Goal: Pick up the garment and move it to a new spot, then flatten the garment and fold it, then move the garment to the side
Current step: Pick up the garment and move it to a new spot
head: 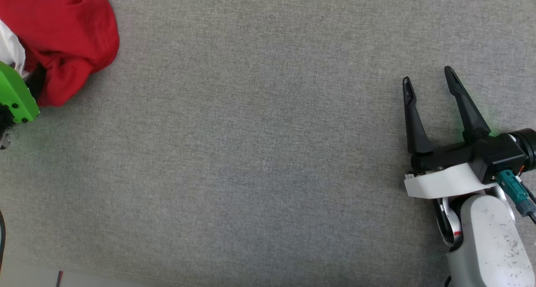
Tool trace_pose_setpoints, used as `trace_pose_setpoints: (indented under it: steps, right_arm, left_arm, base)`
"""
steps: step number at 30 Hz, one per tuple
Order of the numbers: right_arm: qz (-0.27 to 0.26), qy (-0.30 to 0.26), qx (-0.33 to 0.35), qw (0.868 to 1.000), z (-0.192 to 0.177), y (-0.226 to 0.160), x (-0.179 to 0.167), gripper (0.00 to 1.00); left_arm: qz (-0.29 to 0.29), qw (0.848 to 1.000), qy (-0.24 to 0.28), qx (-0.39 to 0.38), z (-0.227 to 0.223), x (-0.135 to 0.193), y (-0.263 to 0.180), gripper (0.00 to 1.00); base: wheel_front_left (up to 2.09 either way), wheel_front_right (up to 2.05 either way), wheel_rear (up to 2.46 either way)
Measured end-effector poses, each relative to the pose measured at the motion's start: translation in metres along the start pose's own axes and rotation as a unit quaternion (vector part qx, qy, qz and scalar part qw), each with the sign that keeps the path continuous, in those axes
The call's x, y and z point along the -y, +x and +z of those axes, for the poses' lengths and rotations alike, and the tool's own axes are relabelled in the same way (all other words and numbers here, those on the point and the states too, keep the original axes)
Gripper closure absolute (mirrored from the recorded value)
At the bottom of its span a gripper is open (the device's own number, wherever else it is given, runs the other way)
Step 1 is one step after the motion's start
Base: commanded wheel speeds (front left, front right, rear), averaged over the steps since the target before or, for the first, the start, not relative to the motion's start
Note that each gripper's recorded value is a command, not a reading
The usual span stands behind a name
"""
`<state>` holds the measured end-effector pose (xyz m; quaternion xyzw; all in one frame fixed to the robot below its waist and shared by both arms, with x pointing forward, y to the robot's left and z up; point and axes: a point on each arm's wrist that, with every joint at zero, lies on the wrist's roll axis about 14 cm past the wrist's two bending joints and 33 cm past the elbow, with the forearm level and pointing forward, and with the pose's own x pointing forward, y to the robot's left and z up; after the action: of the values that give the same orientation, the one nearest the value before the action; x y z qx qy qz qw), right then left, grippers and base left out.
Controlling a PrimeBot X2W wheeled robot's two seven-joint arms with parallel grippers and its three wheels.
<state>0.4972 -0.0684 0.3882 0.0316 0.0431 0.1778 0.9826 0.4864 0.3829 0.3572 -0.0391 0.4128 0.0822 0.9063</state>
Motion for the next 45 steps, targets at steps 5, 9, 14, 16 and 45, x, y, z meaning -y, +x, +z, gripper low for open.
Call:
trace_pose_setpoints:
  steps: [5, 9, 14, 16, 45]
  right_arm:
    - [0.0, -0.004, 0.004, 1.0, 0.005, 0.0, 0.0, 0.0]
    - [0.003, -0.009, 0.01, 1.0, 0.014, -0.001, -0.002, 0.0]
    - [0.005, -0.005, 0.013, 1.0, 0.025, -0.01, -0.007, 0.0]
    - [0.004, -0.003, 0.017, 1.0, 0.031, -0.015, -0.008, 0.0]
    - [-0.124, 0.009, 0.119, 0.985, 0.13, -0.144, 0.045, 0.0]
  left_arm:
    - [0.003, 1.0, 0.011, 0.02, 0.003, -0.002, -0.006, 1.0]
    - [0.004, 0.998, 0.015, 0.061, 0.017, -0.004, -0.018, 1.0]
    - [-0.001, 0.991, 0.042, 0.127, 0.051, -0.003, -0.045, 1.0]
    - [-0.006, 0.987, 0.055, 0.153, 0.066, 0.0, -0.059, 1.0]
    - [-0.317, 0.815, 0.216, 0.435, 0.169, 0.284, -0.257, 1.0]
  base:
    - [0.0, 0.0, 0.0]
    - [0.0, 0.0, 0.0]
    - [0.0, 0.0, 0.0]
    - [0.0, 0.0, 0.0]
    - [0.0, 0.0, 0.0]
